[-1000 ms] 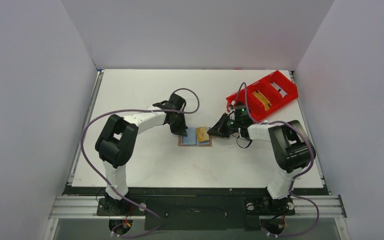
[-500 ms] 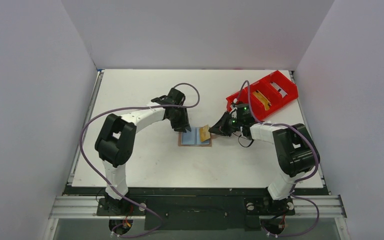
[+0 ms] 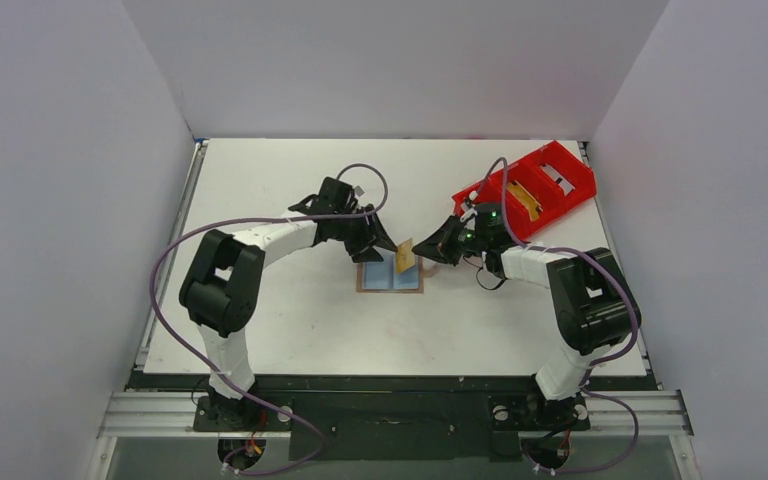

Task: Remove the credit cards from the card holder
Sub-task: Place the credit card in the storage box.

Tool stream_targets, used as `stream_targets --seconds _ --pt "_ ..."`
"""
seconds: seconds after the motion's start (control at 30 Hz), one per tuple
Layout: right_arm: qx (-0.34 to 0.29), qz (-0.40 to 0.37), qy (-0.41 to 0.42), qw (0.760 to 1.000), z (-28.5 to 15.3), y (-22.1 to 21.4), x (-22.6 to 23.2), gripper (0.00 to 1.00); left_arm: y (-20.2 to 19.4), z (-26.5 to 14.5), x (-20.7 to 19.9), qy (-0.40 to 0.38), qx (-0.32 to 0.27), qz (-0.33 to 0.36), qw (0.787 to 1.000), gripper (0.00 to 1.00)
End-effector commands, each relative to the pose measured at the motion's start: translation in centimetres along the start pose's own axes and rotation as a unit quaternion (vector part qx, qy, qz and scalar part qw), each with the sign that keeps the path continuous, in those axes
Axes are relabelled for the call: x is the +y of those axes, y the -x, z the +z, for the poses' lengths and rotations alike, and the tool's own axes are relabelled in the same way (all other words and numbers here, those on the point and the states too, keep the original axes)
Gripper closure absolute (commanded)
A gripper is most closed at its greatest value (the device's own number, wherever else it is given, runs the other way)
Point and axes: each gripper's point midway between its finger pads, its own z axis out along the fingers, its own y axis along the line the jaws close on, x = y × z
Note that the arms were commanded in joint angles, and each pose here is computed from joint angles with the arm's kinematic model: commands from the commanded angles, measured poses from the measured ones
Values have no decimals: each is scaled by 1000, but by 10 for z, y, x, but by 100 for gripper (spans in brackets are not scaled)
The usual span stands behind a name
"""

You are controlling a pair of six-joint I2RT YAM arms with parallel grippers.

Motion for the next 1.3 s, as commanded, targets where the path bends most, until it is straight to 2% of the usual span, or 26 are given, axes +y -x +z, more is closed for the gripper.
stream_targets --seconds 0.0,0.27,0.47,0.8,0.9,1.03,1.07,1.17,1.2,1.23,1.27 --pt "-24 -17 66 997 -10 16 44 100 5 -7 -35 -87 0 -5 996 50" --pt "-25 9 116 993 -13 17 64 100 6 -8 -43 -130 -4 -21 991 47" --pt "-22 13 124 992 -15 16 66 100 13 -20 -62 -204 -19 -47 978 46" --pt "-22 19 120 992 -16 12 59 100 17 -28 -73 -259 -28 -79 962 47" --pt "-21 19 118 993 -15 11 57 100 17 -30 -74 -266 -28 -84 960 56" --pt "-19 17 111 993 -14 9 52 100 17 -30 -74 -267 -29 -85 959 85" --pt "-19 13 110 994 -13 9 52 100 17 -31 -74 -268 -29 -84 959 97" --pt "-14 10 105 994 -12 6 51 98 17 -30 -73 -268 -27 -83 960 100" --pt "-13 6 107 994 -12 6 53 93 16 -29 -73 -267 -27 -84 960 100" --pt "-13 4 108 994 -12 6 54 83 16 -29 -73 -268 -25 -84 960 100" --pt "-12 1 109 994 -12 5 56 78 16 -29 -72 -267 -24 -86 959 100"
